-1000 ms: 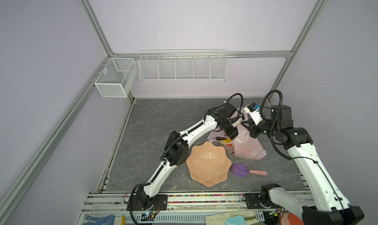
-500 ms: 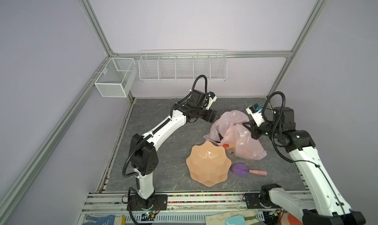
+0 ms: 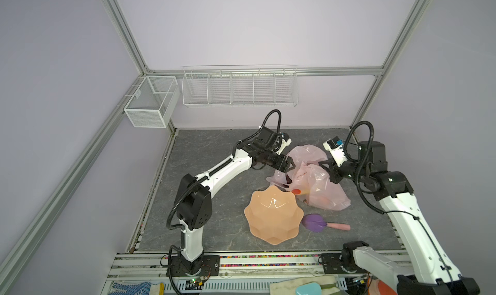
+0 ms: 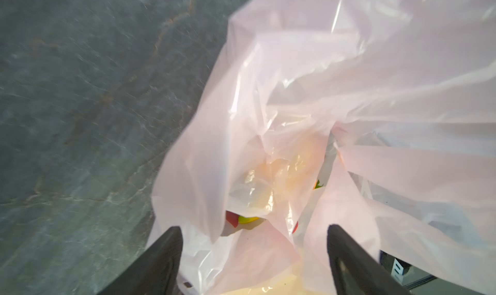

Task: Place the fruits into the plastic bag
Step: Pick up the plastic bag from the middle-right of the table.

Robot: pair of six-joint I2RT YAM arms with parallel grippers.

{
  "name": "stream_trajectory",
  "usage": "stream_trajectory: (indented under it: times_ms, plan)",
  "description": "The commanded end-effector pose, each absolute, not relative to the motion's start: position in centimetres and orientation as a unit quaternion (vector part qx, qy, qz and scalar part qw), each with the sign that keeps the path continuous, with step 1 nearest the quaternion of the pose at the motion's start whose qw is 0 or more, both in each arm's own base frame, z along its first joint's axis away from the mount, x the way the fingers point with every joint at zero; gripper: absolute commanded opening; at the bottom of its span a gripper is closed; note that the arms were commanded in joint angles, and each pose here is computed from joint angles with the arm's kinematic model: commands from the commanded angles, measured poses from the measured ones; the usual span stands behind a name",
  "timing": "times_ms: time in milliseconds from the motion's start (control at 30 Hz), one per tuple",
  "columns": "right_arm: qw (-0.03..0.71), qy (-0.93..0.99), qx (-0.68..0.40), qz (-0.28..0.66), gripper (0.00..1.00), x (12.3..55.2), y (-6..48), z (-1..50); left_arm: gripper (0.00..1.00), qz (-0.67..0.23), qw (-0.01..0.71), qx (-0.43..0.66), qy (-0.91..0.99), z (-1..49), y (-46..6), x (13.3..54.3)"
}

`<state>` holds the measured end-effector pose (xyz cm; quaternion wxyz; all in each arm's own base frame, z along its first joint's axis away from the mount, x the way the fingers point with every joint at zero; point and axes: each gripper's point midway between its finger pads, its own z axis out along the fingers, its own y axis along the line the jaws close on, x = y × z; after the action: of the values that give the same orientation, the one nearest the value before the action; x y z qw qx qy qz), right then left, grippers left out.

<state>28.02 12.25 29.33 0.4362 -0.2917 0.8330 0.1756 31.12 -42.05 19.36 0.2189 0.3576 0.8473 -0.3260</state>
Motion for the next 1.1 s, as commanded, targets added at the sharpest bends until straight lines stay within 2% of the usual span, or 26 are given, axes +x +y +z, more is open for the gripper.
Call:
stream_trajectory:
  times_ms: [0,233,533,633,933,1067]
  plan:
    - [0.432,0.837,-0.288,0.172,0.07,27.0,11.8,29.0,0.84,-0.311,0.19,0.352,0.862,17.2,-42.8,29.4]
    - [0.422,0.851,-0.266,0.165,0.07,25.1,10.9,27.2,0.84,-0.323,0.19,0.284,0.882,16.0,-44.0,30.4]
    - [0.422,0.862,-0.239,0.15,0.07,22.7,9.7,25.4,0.84,-0.371,0.181,0.179,0.893,17.2,-46.1,32.1]
    - [0.419,0.868,-0.23,0.135,0.07,22.3,9.0,24.7,0.84,-0.401,0.163,0.178,0.884,17.8,-47.5,31.6]
    - [0.419,0.869,-0.224,0.137,0.07,22.1,9.0,24.5,0.83,-0.357,0.122,0.201,0.904,15.6,-48.6,30.6]
    - [0.419,0.869,-0.223,0.141,0.07,22.4,9.2,24.6,0.79,-0.348,0.104,0.217,0.906,14.8,-49.5,29.4]
